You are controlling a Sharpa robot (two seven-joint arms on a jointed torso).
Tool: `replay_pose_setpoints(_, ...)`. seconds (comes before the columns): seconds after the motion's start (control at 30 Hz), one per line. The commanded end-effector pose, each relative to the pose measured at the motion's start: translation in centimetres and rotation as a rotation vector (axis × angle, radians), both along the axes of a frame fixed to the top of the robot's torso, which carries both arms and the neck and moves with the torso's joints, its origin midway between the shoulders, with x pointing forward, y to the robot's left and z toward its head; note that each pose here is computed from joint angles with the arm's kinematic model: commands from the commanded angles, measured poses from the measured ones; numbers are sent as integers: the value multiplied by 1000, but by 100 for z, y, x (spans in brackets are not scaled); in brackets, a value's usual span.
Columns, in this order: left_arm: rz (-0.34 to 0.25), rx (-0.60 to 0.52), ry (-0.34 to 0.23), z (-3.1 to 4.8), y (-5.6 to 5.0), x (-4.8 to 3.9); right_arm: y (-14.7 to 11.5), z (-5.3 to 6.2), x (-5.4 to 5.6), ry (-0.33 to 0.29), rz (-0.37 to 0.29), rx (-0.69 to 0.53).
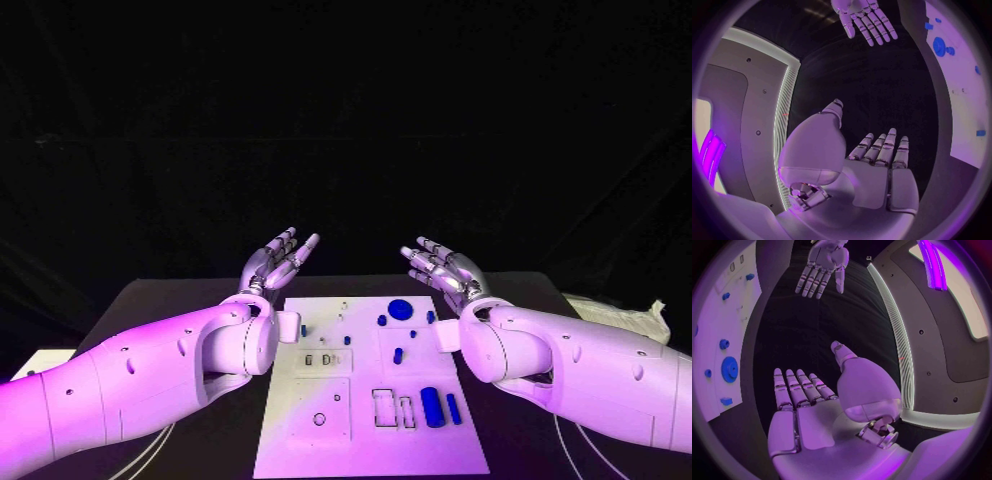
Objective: Assemble the parts on the task board
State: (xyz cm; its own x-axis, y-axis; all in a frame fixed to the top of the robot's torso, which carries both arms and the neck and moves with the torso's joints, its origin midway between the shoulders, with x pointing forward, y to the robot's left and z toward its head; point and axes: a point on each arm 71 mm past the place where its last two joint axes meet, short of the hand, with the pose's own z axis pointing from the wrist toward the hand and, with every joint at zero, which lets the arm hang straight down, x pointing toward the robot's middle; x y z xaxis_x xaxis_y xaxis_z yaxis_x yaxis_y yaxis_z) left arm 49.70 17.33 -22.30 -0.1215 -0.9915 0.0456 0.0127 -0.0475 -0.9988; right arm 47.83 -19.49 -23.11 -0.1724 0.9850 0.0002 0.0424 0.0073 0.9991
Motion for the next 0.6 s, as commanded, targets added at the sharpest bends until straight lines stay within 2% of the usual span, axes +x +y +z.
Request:
replay_pose_setpoints(0.03, -97, -34, -23, 29, -79, 12, 124, -23, -8, 26, 209, -17)
replay_pose_setpoints(0.27, -97, -34, -23, 29, -79, 12, 135, -37, 4, 37, 259, -30)
replay_pose_setpoints(0.3, -83, -36, -32, 19, 65, 38, -19, 48, 85, -143, 219, -200)
replay_pose_setpoints(0.6, -80, -41, -43, 64, 178, -30, -144, 160, 141, -247, 201, -340)
